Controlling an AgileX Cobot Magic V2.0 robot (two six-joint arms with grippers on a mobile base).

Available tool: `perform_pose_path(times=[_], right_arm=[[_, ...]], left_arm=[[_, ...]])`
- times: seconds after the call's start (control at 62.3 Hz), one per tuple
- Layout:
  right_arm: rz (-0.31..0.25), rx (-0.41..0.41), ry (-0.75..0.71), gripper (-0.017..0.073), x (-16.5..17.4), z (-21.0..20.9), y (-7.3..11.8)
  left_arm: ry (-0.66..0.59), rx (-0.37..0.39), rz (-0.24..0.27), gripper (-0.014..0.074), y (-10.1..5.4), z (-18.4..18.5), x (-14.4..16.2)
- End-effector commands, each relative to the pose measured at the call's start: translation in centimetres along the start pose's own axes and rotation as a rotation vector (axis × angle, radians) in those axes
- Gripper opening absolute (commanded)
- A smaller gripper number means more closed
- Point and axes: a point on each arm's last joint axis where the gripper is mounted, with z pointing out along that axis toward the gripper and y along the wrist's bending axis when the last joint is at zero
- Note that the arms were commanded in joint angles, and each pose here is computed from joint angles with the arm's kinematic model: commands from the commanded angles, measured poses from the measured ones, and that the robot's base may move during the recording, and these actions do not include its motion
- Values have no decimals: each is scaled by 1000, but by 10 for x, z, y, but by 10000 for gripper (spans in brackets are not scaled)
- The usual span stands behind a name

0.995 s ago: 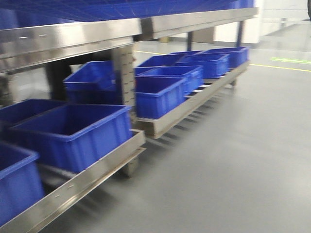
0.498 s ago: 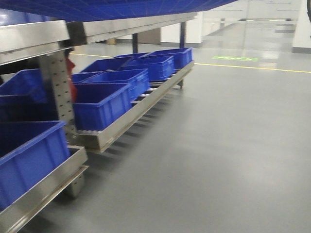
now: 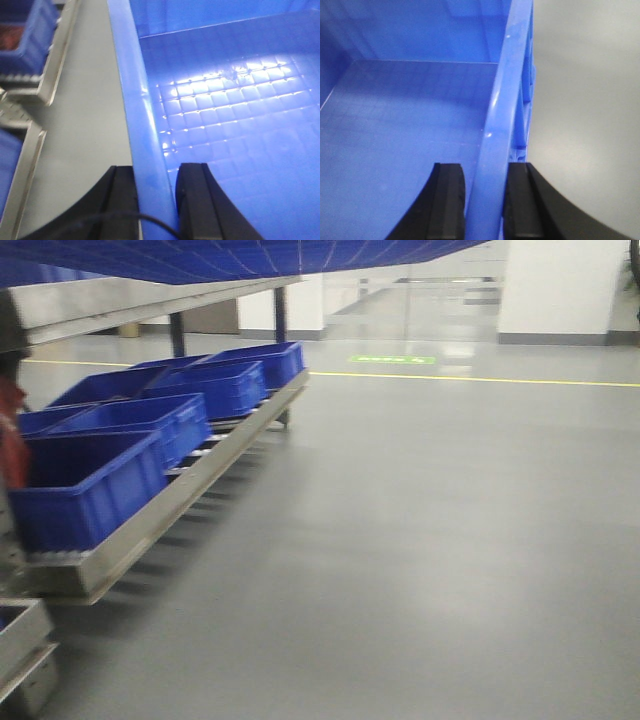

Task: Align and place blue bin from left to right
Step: 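Drive across the floor toward the other bin shelf holding the bin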

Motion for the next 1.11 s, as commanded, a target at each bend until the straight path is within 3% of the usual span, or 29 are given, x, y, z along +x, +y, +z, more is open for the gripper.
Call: perform_pose_path(times=[0.0, 1.091], right_arm=[[-32, -9, -141, -68, -11, -20, 2], [-32, -11, -141, -68, -11, -20, 2]], left_arm=[[-103, 29, 27, -9, -2, -14, -7], [-103, 25, 28, -9, -2, -14, -7]])
